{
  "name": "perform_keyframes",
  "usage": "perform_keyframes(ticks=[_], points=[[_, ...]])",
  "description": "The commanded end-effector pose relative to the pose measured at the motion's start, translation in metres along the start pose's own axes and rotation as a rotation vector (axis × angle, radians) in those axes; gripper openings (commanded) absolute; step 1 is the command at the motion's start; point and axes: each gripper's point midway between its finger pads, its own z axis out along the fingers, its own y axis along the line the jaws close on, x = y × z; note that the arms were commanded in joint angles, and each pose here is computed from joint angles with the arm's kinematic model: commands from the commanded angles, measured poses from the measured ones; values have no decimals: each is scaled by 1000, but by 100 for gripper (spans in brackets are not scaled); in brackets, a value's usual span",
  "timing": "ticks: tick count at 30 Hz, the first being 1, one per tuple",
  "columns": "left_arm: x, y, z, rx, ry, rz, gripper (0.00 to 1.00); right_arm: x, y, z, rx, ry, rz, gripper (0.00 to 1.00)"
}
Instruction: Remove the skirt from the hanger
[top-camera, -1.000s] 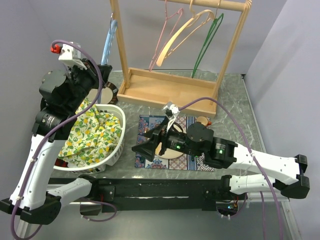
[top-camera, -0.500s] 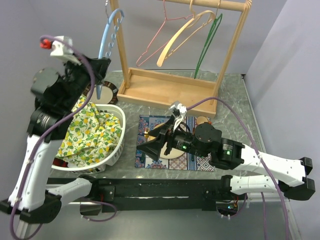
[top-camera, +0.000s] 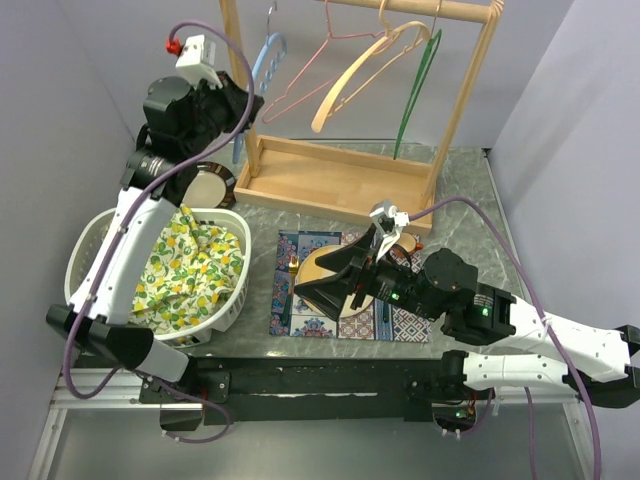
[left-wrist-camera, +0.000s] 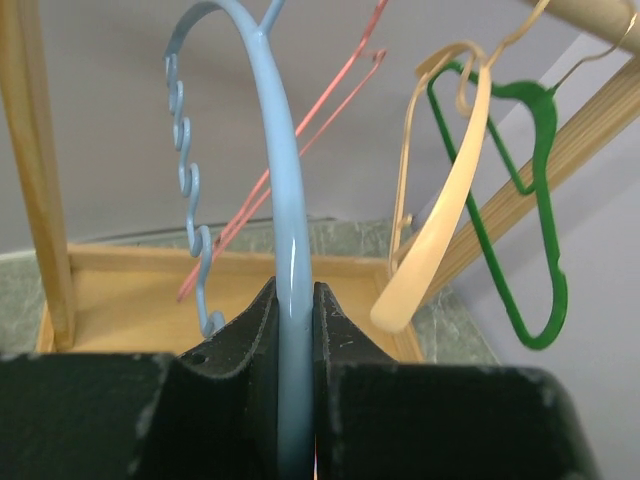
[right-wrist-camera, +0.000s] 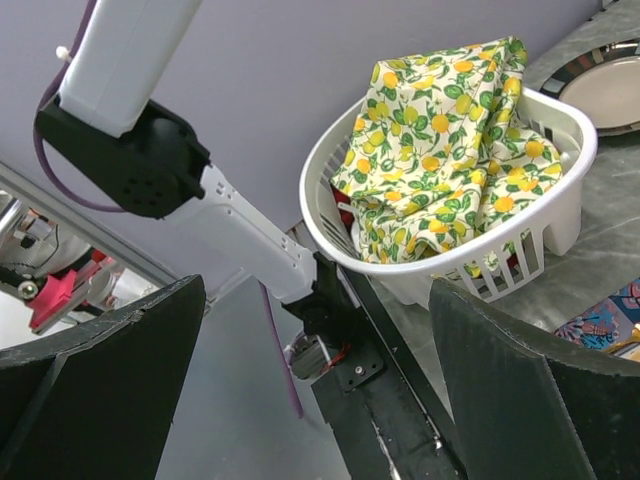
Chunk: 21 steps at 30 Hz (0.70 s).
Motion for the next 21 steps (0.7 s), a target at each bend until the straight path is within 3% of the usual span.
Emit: perform_keyframes(ticks=[1,11,21], points=[[-66,-36,-1,125,-188,58,1,-14,4,-6,-8,-47,-8,100],[-76,-33,31,144,-214,58,1,-23,6,-14,-10,-68,-23,100],[-49,-11,70,115,-156,29,1,-22,6,-10,-14,-71,-24,100]])
